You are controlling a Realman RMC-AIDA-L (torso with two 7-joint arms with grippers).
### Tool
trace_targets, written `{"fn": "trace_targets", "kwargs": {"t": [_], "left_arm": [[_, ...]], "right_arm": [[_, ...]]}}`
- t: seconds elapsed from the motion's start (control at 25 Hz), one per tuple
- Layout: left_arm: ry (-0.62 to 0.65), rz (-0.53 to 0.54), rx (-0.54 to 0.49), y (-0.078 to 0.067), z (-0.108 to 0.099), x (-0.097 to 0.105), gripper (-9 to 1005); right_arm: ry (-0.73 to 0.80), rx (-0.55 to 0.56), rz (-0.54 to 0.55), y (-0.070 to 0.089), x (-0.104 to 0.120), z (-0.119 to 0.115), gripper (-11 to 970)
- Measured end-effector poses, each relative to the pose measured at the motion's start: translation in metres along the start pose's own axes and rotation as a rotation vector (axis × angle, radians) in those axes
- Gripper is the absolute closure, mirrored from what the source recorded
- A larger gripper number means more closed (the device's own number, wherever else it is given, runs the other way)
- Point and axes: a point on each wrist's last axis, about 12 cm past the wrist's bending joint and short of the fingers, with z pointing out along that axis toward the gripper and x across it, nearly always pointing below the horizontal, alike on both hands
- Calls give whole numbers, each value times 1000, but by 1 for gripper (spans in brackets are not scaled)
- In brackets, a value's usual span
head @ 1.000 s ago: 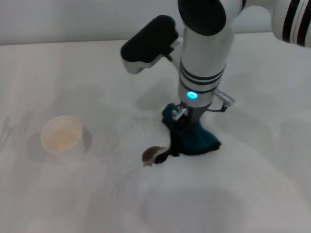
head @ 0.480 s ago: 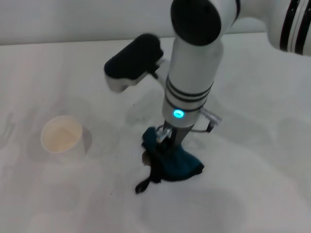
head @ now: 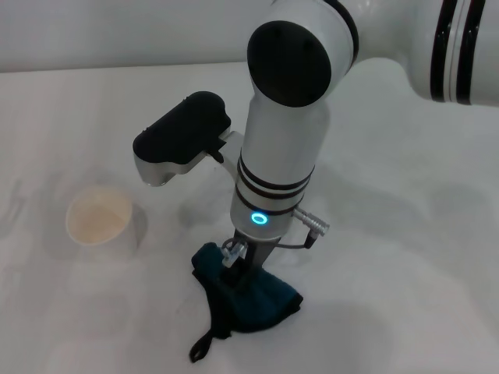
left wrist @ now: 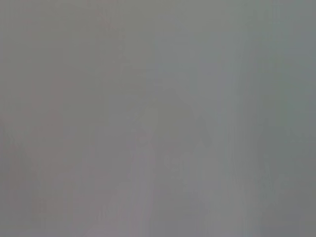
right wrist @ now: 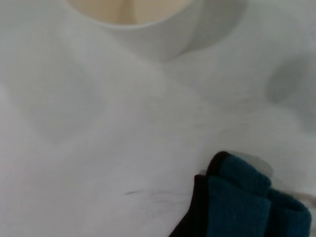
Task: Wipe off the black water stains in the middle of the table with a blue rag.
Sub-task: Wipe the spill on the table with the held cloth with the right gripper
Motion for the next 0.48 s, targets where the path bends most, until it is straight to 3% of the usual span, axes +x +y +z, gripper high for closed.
{"fn": "trace_targets", "kwargs": {"t": [0.48], "left_arm": [[15,-2,-12,1,-8,2,117]], "right_arm": [[41,184,79,-41,-1,-5,858]]}}
